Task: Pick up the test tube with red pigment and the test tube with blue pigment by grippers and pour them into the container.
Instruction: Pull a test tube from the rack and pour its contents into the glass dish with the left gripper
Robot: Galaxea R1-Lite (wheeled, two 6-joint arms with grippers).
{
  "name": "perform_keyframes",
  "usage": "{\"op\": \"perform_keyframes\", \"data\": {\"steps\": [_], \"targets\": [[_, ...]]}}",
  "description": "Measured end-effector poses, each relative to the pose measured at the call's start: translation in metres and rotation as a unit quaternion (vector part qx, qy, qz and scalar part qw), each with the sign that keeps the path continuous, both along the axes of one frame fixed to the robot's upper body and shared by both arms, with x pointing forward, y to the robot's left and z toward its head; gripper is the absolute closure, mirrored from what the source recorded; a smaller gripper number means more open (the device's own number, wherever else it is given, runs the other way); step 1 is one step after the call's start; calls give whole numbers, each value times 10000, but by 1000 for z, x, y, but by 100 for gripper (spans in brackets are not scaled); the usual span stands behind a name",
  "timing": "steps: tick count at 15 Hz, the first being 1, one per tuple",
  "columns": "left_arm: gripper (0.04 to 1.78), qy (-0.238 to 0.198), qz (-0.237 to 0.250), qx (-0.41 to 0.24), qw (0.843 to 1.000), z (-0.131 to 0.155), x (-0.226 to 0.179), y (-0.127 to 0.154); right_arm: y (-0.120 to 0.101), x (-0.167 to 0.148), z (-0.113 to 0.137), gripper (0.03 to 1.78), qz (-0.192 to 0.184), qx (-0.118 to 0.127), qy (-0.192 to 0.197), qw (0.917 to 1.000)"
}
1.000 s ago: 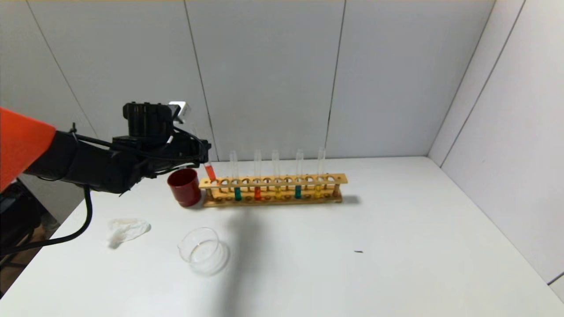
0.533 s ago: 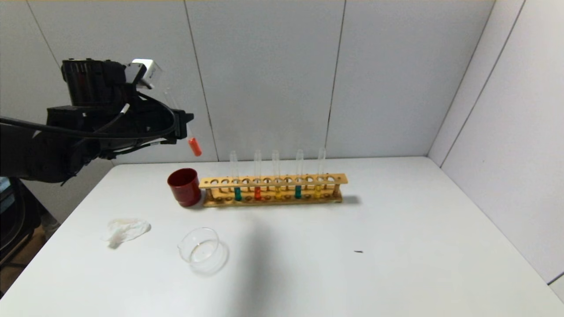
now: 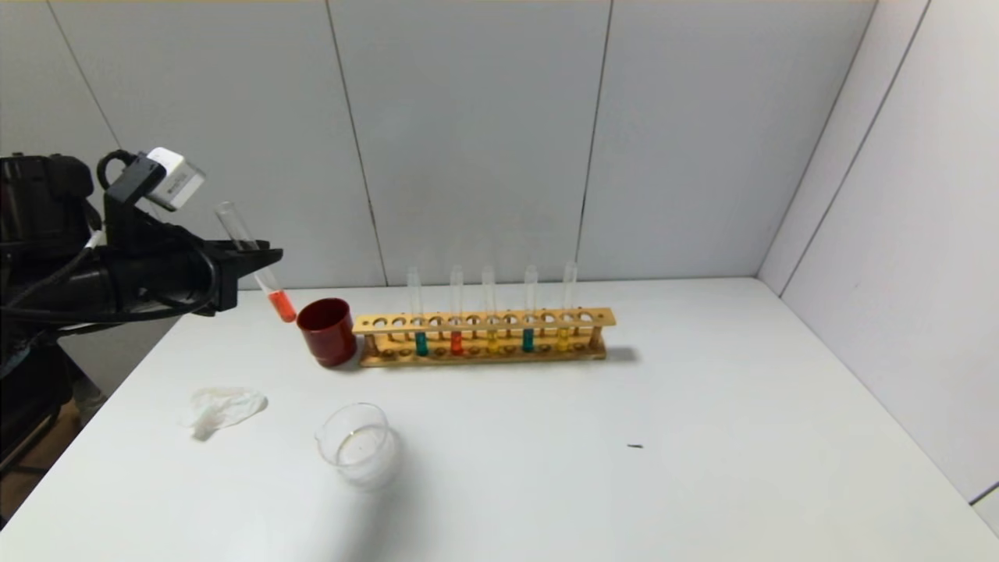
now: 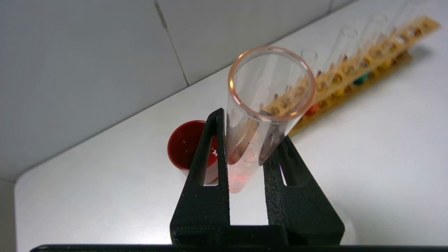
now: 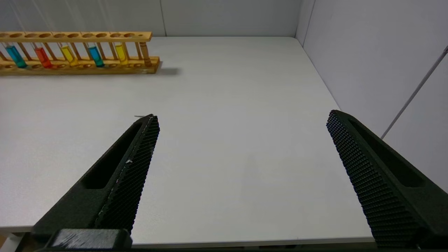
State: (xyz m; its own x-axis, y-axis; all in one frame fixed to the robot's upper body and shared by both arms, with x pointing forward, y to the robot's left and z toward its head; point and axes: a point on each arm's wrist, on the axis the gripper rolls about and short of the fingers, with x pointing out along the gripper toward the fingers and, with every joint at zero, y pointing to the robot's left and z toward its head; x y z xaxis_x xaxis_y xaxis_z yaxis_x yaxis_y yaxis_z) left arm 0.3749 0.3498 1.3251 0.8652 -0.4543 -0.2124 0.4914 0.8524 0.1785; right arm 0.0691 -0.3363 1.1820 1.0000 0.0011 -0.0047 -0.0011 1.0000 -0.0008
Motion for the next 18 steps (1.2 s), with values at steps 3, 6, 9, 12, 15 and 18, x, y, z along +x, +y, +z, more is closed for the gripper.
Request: {"op": "perform_keyframes", "data": {"steps": [3, 6, 9, 12, 15, 18], "targets": [[150, -423, -668, 806, 9936, -6, -6, 16, 0, 0, 0, 6, 2, 2, 0, 10000], [150, -741, -871, 1316, 9847, -6, -6, 19, 0, 0, 0, 6, 0, 0, 0, 10000], [150, -691, -1036, 1571, 9797, -13, -6, 14, 0, 0, 0, 6, 2, 0, 0, 10000], [150, -790, -1302, 1762, 9725, -17, -2, 0, 0, 0, 0, 6, -2, 0, 0, 10000], [150, -1044, -1514, 2374, 9538, -27, 5, -5, 0, 0, 0, 6, -2, -2, -2, 10000], [150, -1160, -1561, 3035, 9328, -40, 11, -4, 0, 0, 0, 6, 0, 0, 0, 10000]]}}
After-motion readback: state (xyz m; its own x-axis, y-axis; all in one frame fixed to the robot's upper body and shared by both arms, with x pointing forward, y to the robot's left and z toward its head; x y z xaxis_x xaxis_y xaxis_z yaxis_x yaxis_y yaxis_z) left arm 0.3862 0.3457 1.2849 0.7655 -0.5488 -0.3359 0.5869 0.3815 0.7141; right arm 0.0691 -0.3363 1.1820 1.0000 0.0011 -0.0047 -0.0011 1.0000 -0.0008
